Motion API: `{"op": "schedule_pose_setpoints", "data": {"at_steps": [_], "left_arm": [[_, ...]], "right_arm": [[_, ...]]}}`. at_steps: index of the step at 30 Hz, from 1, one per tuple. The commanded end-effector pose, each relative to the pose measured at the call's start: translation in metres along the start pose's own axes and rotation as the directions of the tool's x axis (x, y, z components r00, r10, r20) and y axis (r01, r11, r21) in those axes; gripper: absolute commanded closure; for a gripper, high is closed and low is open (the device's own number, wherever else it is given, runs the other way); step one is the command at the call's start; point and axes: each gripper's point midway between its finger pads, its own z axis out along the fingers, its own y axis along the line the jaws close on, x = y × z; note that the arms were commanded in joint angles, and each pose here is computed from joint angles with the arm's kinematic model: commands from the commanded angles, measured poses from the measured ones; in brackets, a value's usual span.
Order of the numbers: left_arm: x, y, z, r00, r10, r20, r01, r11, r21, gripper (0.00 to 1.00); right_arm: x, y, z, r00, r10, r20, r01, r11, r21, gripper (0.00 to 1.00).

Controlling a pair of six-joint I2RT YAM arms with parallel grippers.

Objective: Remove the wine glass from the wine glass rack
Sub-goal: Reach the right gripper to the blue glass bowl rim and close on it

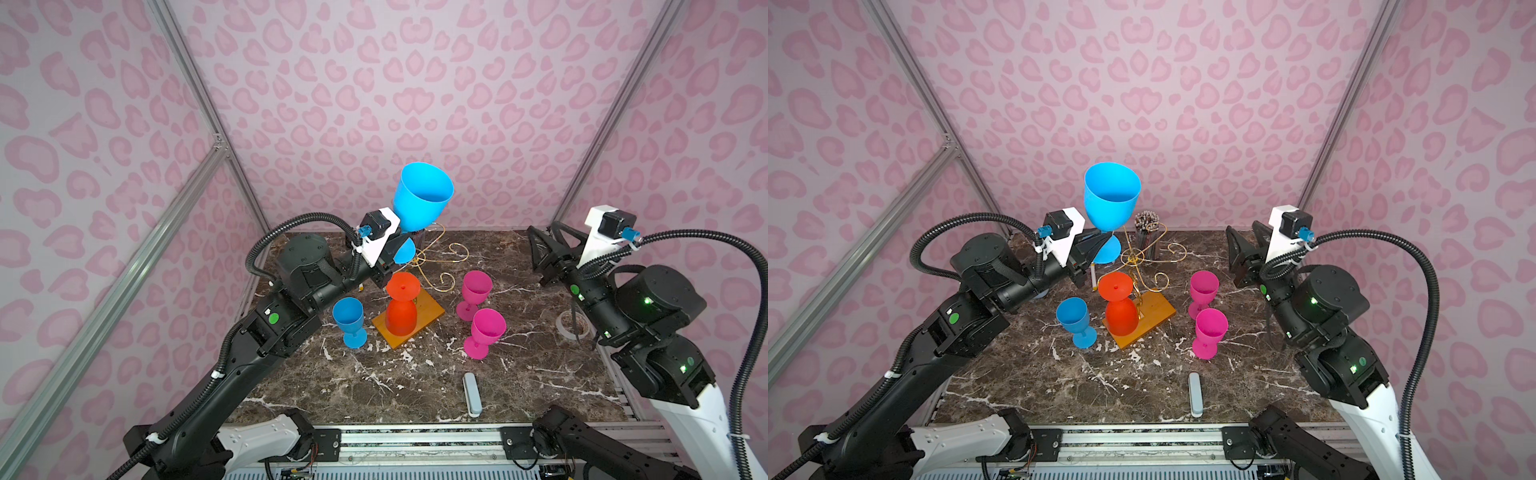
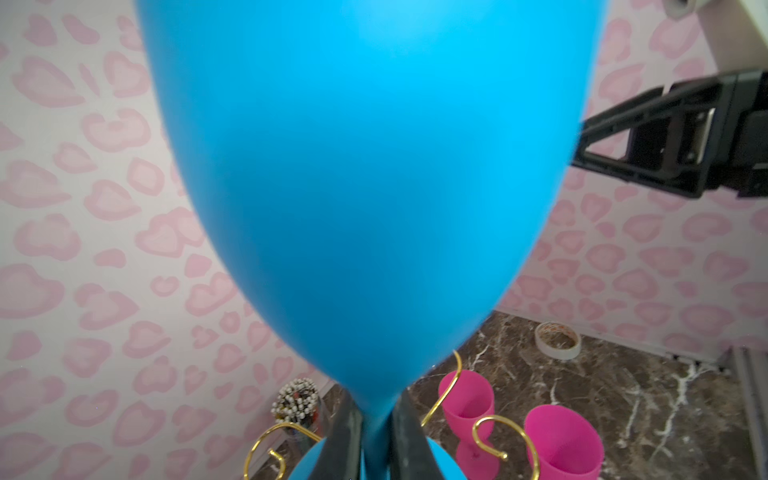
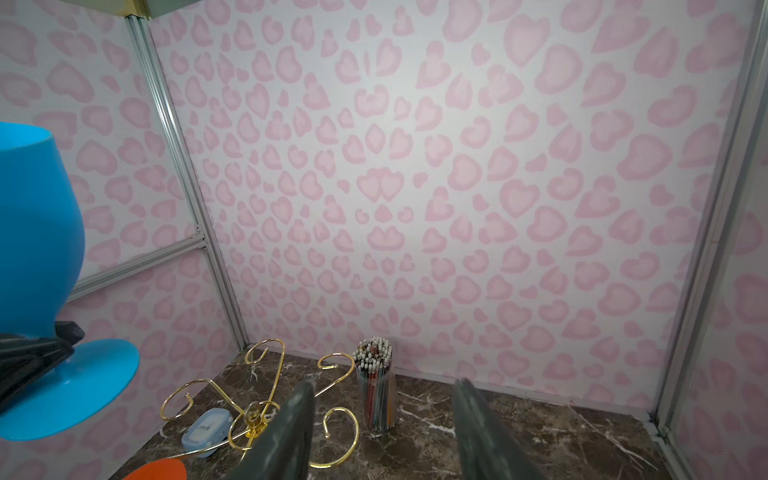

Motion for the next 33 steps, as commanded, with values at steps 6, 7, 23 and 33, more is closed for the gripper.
{"op": "schedule_pose_setpoints", "data": {"at_steps": [6, 7, 23, 33], "left_arm": [[0.021, 0.018, 0.003, 0.933, 0.345, -0.105, -0.355, 0.929, -0.105, 0.96], [0.023, 0.019, 0.003, 0.923, 0.366, -0.117, -0.378, 0.919, -0.11, 0.96], [0.052, 0.026, 0.011, 0.805, 0.544, -0.237, -0.577, 0.811, -0.098, 0.96], [0.048, 0.014, 0.025, 0.776, 0.59, -0.224, -0.616, 0.785, -0.066, 0.96]], "right_arm": [[0.002, 0.018, 0.02, 0.939, 0.289, -0.184, -0.318, 0.936, -0.152, 0.49], [0.003, 0.017, 0.022, 0.927, 0.314, -0.207, -0.348, 0.924, -0.158, 0.49], [0.029, 0.06, 0.046, 0.779, 0.413, -0.472, -0.59, 0.736, -0.331, 0.56], [0.057, 0.074, 0.049, 0.748, 0.378, -0.545, -0.602, 0.732, -0.319, 0.56]]}}
